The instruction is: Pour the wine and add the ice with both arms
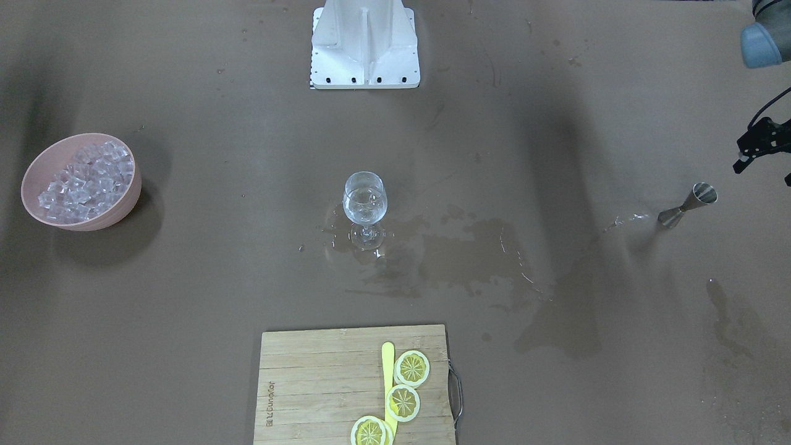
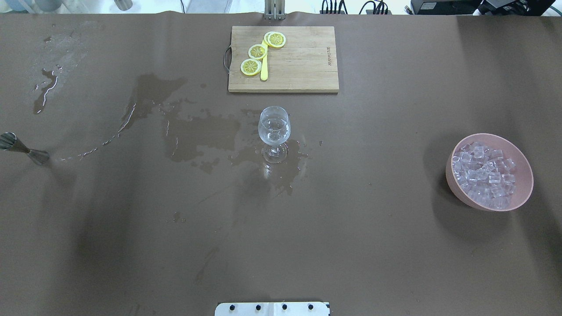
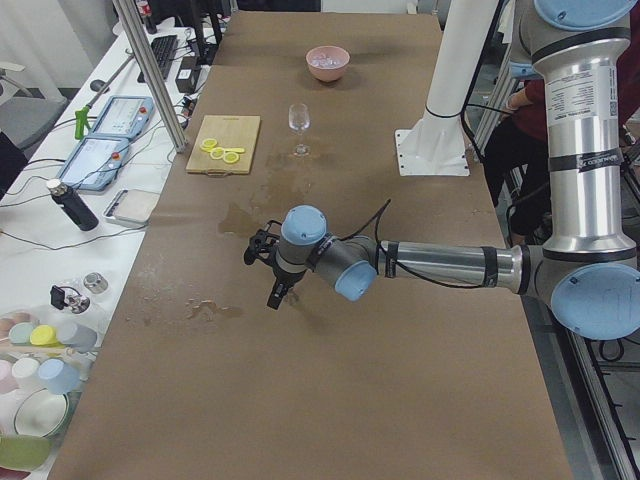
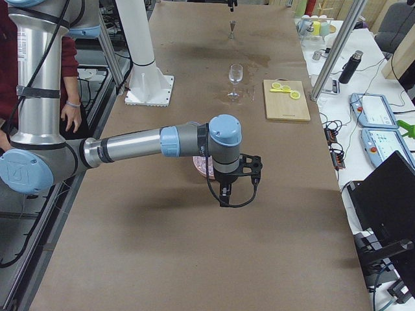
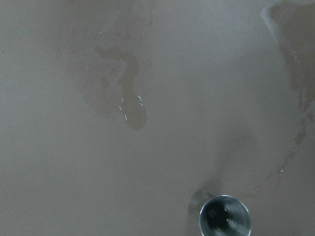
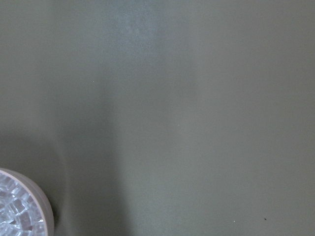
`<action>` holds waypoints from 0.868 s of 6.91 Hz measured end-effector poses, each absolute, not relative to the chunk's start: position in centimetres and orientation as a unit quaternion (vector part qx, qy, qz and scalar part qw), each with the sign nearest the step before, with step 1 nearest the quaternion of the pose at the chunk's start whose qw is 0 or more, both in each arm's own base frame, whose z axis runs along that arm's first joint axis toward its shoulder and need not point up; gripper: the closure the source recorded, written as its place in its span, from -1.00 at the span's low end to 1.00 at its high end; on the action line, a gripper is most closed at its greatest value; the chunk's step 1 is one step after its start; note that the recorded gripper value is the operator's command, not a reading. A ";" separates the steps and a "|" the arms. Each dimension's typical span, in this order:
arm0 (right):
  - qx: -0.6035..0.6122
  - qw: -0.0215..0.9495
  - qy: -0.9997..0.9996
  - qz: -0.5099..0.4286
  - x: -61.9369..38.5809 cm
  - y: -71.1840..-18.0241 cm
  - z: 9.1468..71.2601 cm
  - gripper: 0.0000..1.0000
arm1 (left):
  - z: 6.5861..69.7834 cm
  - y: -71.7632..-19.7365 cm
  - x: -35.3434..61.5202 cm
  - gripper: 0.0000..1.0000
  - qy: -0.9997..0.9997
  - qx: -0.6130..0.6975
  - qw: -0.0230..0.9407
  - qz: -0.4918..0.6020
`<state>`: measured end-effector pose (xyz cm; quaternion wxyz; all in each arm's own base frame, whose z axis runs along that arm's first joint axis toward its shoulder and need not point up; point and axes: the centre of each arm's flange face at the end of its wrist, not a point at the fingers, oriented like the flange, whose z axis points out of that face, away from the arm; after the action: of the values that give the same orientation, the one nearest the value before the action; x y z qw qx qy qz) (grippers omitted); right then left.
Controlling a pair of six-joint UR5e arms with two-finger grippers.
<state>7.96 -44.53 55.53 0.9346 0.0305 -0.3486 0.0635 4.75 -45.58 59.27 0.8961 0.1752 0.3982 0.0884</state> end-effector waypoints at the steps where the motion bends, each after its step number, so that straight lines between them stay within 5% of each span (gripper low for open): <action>1: 0.024 0.932 -0.350 0.088 7.0 -44.5 53.9 -1.00 | 59.5 -45.6 4.7 -0.95 0.398 0.163 0.899 0.078; 6: 0.009 0.926 -0.360 0.110 1.6 -43.8 48.5 -1.00 | 57.1 -43.1 1.8 -0.95 0.414 0.125 0.901 0.033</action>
<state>1.63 -43.76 48.46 0.9265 0.0094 -0.3598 0.1101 1.82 -43.09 57.10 0.9009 0.1246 0.4144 0.0334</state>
